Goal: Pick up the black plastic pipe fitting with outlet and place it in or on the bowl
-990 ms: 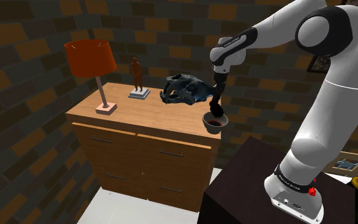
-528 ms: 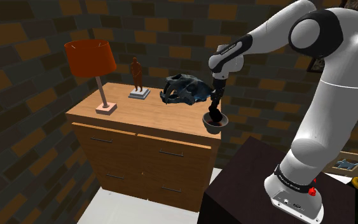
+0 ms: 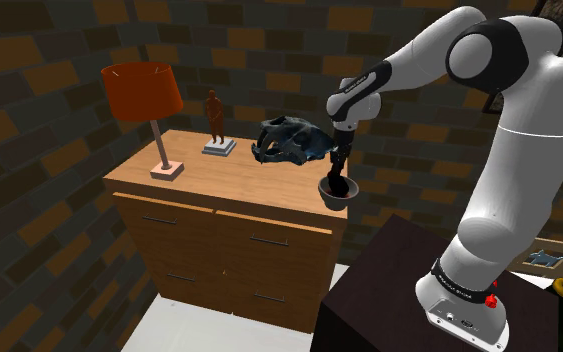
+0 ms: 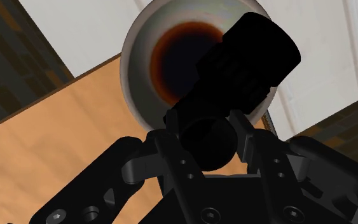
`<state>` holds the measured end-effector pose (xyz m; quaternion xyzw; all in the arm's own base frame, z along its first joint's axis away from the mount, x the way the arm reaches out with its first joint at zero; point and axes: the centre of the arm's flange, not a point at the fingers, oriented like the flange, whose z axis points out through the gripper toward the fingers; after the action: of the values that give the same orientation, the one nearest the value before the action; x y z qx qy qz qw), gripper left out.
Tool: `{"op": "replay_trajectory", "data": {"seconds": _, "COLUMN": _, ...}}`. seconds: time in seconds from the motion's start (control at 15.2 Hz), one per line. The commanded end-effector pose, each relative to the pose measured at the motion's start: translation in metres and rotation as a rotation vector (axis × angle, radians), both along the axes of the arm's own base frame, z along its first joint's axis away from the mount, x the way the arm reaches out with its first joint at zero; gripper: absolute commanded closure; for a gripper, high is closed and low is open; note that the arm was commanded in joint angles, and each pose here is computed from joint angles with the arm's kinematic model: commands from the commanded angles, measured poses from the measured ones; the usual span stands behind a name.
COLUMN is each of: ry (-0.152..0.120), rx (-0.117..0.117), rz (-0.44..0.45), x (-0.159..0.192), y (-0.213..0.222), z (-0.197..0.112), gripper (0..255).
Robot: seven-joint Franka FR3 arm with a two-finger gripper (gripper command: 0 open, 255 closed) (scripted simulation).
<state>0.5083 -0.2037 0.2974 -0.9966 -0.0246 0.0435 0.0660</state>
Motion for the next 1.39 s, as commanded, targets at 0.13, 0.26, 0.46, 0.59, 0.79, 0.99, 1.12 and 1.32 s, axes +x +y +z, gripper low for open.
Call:
{"op": "replay_trajectory", "data": {"seconds": 0.13, "ry": 0.000, "rx": 0.000, "rz": 0.000, "x": 0.000, "y": 0.000, "z": 0.000, "gripper": 255}}
{"op": "replay_trajectory", "data": {"seconds": 0.26, "ry": 0.000, "rx": 0.000, "rz": 0.000, "x": 0.000, "y": 0.000, "z": 0.000, "gripper": 0}}
{"op": "replay_trajectory", "data": {"seconds": 0.46, "ry": 0.000, "rx": 0.000, "rz": 0.000, "x": 0.000, "y": 0.000, "z": 0.000, "gripper": 0}}
{"op": "replay_trajectory", "data": {"seconds": 0.59, "ry": 0.000, "rx": 0.000, "rz": 0.000, "x": 0.001, "y": -0.002, "z": 0.013, "gripper": 0}}
{"op": "replay_trajectory", "data": {"seconds": 0.79, "ry": 0.000, "rx": 0.000, "rz": 0.000, "x": 0.005, "y": -0.007, "z": 0.049, "gripper": 0}}
{"op": "replay_trajectory", "data": {"seconds": 0.99, "ry": 0.000, "rx": 0.000, "rz": 0.000, "x": 0.005, "y": -0.007, "z": 0.049, "gripper": 0}}
{"op": "replay_trajectory", "data": {"seconds": 1.12, "ry": 0.000, "rx": 0.000, "rz": 0.000, "x": 0.005, "y": -0.007, "z": 0.049, "gripper": 0}}
{"op": "replay_trajectory", "data": {"seconds": 1.32, "ry": 0.000, "rx": 0.000, "rz": 0.000, "x": 0.005, "y": -0.007, "z": 0.049, "gripper": 0}}
